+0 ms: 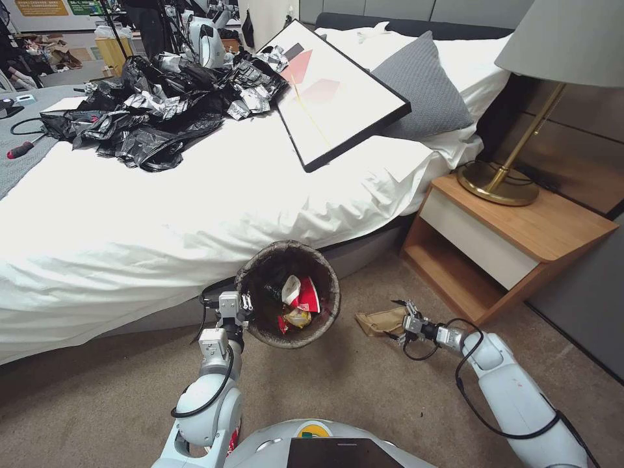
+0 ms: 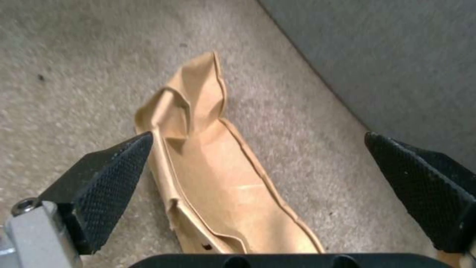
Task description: Pick up the trash bin, then pick up the garbage from the floor and place it into the trash bin.
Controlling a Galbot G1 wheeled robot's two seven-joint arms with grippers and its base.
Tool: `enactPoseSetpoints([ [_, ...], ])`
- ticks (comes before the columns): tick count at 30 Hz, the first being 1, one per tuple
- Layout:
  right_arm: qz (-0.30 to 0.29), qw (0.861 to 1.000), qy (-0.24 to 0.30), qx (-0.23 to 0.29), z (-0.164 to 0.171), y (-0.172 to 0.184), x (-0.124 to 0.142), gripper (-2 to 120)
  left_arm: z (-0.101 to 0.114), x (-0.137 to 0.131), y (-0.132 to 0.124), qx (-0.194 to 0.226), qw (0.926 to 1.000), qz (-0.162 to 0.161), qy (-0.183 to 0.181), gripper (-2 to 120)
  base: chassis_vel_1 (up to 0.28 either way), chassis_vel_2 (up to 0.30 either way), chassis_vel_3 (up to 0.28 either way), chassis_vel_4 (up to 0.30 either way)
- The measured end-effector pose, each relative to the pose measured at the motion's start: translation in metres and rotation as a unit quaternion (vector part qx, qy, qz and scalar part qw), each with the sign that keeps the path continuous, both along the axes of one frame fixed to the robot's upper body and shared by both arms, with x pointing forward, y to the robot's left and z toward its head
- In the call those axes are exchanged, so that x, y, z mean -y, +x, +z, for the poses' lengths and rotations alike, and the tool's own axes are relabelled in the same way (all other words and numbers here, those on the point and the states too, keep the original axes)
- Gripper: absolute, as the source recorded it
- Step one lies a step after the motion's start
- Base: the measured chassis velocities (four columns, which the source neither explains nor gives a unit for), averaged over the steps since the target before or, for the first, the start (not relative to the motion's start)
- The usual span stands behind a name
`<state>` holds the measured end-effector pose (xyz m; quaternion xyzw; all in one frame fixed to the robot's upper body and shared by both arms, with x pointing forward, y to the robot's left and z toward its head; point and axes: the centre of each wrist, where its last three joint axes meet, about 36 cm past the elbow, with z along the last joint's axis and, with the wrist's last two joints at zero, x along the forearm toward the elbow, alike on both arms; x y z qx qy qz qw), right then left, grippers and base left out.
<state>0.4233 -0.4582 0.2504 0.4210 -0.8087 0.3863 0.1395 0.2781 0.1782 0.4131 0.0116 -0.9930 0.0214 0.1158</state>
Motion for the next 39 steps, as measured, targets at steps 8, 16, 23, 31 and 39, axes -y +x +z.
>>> enactPoseSetpoints([
  [8, -0.003, 1.0, -0.001, -0.013, -0.014, 0.005, -0.003, 100, 0.001, 0.0, 0.0, 0.001, 1.0, 0.003, 0.0, 4, 0.0, 0.0, 0.0, 0.0],
  [16, -0.017, 1.0, 0.004, -0.024, -0.034, 0.003, -0.011, 100, 0.0, 0.0, 0.002, 0.001, 1.0, 0.004, 0.001, 4, 0.0, 0.0, 0.0, 0.0],
  [23, -0.01, 0.999, 0.005, -0.03, -0.038, 0.003, -0.018, 75, -0.001, 0.0, 0.003, 0.001, 1.0, 0.004, 0.001, 4, 0.0, 0.0, 0.0, 0.0],
  [31, -0.018, 0.999, 0.008, -0.045, -0.049, 0.0, -0.022, 46, -0.001, 0.0, 0.004, 0.0, 1.0, 0.005, 0.0, 4, 0.0, 0.0, 0.0, 0.0],
  [39, -0.032, 0.998, 0.017, -0.049, -0.054, -0.003, -0.021, 18, -0.001, -0.001, 0.003, 0.001, 1.0, 0.006, 0.0, 4, 0.0, 0.0, 0.0, 0.0],
])
